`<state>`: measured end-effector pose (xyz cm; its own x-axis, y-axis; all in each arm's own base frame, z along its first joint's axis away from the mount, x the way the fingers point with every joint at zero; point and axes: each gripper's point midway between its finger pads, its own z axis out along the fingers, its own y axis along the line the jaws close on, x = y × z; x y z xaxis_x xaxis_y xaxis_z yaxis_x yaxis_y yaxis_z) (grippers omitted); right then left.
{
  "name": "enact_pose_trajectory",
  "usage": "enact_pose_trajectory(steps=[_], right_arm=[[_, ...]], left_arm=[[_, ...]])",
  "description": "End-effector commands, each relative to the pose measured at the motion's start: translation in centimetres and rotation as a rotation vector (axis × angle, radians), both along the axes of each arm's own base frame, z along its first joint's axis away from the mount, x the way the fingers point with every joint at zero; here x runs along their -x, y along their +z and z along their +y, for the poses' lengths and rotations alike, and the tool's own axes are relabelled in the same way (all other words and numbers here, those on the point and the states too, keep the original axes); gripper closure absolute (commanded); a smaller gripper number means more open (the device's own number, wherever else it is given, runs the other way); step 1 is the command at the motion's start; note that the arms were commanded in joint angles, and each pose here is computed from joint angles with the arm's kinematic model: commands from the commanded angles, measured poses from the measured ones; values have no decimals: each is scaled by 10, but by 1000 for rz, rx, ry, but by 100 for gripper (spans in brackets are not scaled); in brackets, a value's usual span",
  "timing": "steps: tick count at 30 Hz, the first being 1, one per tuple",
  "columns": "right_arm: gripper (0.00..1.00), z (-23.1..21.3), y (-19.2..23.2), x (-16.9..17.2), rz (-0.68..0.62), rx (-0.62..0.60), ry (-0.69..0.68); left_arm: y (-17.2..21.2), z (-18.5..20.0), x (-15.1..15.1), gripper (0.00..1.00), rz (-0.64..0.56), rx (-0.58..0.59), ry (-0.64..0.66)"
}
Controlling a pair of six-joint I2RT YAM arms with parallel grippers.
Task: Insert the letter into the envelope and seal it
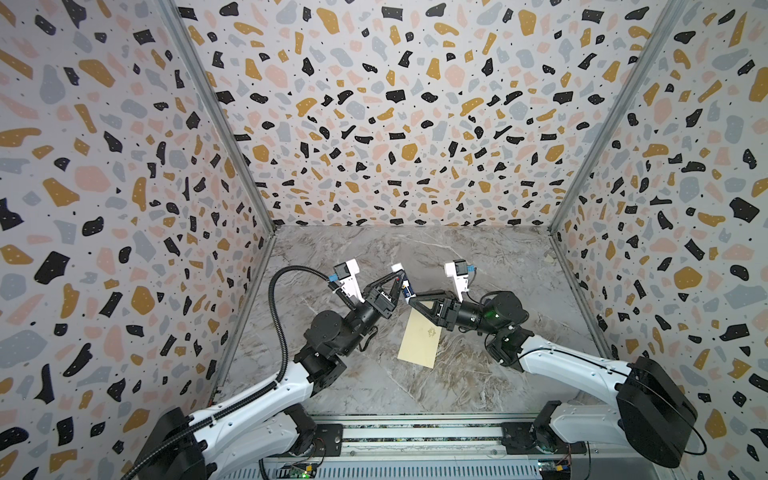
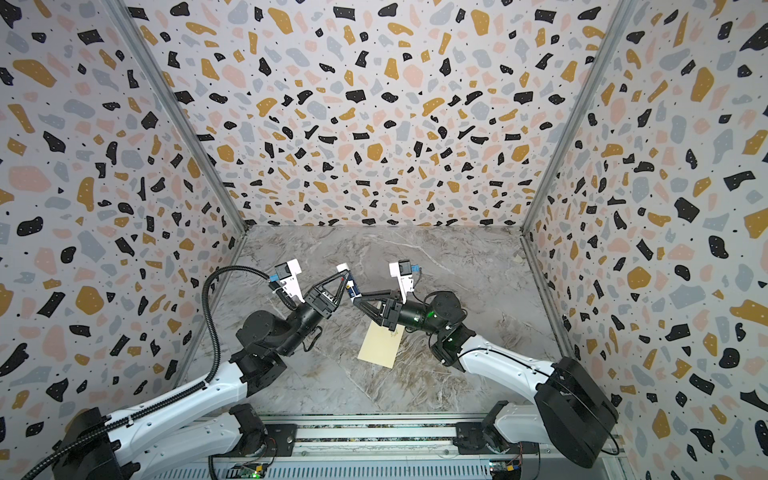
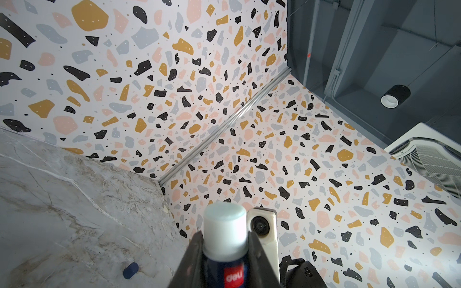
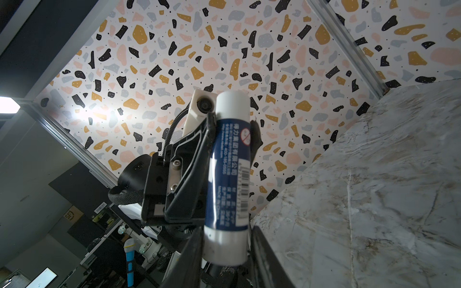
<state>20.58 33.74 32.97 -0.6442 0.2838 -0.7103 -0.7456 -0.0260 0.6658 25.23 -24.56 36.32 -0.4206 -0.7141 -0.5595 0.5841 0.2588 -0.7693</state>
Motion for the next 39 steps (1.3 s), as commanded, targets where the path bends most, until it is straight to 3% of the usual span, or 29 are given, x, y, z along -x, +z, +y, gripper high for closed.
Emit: enact_pose_trajectory(steps=[1,8,14,32,39], right_arm=[[71,-2,25,-2,-49,-53,-14],[75,-2,25,-7,-52,-19,-49],[83,-10,27,-31,-116,145,-272],[93,17,60,-21,-729,832,-1061],[94,21,55,-14,-891,932,-1221]], left_arm=[[28,4,10,100,-77,73,-18],[23,2,7,100,-68,48,-12],[9,0,1,100,-47,-29,21],[-17,-7,-10,100,-17,-115,48],[-23,-8,-11,100,-5,-120,46]])
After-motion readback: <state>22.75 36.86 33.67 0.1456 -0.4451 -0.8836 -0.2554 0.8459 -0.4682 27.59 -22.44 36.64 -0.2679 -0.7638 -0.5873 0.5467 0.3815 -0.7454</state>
